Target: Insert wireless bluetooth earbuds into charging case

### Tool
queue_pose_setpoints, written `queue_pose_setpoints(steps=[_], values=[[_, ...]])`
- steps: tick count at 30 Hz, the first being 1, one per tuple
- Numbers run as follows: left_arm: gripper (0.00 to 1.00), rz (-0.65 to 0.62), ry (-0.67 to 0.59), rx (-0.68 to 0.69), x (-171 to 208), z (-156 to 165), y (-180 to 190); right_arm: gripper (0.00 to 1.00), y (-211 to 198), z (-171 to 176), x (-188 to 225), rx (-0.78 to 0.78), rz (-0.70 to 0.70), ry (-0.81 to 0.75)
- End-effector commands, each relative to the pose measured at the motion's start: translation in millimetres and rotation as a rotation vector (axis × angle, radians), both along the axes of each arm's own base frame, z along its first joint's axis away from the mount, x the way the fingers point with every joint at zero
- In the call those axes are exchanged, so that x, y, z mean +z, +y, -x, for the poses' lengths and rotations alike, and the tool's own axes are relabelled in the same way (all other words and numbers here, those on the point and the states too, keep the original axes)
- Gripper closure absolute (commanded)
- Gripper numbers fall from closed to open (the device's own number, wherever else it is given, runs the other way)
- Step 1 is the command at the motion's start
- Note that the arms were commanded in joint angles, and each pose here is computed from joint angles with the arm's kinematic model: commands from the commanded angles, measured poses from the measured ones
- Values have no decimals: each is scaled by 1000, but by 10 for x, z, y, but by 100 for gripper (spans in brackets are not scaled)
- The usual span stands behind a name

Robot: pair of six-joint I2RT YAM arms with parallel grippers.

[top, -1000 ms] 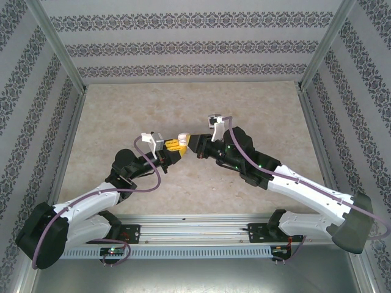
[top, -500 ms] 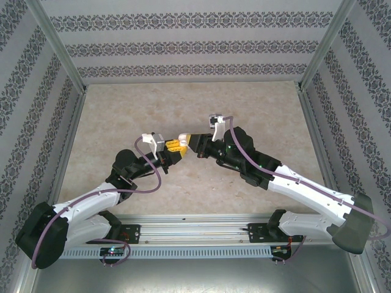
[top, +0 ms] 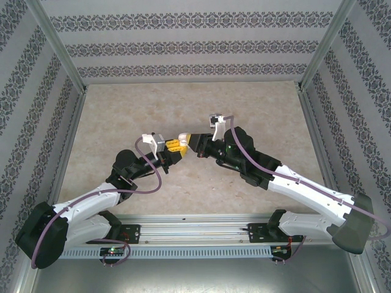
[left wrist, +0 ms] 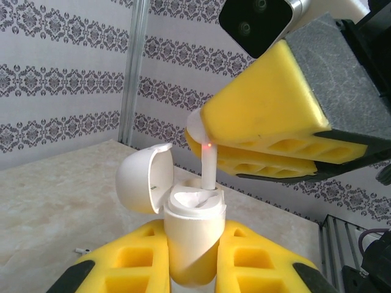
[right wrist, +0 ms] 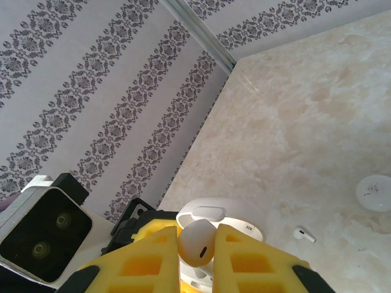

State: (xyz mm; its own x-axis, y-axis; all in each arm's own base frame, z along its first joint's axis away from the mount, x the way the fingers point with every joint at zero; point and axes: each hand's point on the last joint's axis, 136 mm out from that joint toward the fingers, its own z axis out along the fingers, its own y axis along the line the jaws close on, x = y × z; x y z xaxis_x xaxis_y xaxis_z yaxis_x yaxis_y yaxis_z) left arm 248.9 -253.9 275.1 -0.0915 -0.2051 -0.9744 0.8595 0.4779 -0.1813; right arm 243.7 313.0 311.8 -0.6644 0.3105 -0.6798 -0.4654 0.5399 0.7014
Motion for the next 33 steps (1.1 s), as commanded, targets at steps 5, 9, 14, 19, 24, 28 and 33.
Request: queue_pose_setpoints(steps=[5, 9, 14, 19, 24, 28, 33], values=[[100, 19, -64, -17, 115, 79, -32, 85, 28, 42, 274, 3, -87, -23], [100, 21, -67, -15, 122, 80, -28, 85, 34, 38, 271, 0, -93, -21], [100, 18, -66, -12, 109, 79, -23, 85, 65, 43, 264, 7, -109, -6], [100, 18, -65, -8, 100, 80, -18, 85, 73, 46, 231, 5, -108, 3], [100, 14, -67, -7, 102, 75, -22, 85, 100, 52, 170, 8, -105, 19], [100, 14, -71, -5, 108, 73, -20, 85, 112, 56, 126, 7, -93, 26], [100, 15, -74, -5, 120, 78, -17, 85, 71, 59, 60, -13, -54, 37]])
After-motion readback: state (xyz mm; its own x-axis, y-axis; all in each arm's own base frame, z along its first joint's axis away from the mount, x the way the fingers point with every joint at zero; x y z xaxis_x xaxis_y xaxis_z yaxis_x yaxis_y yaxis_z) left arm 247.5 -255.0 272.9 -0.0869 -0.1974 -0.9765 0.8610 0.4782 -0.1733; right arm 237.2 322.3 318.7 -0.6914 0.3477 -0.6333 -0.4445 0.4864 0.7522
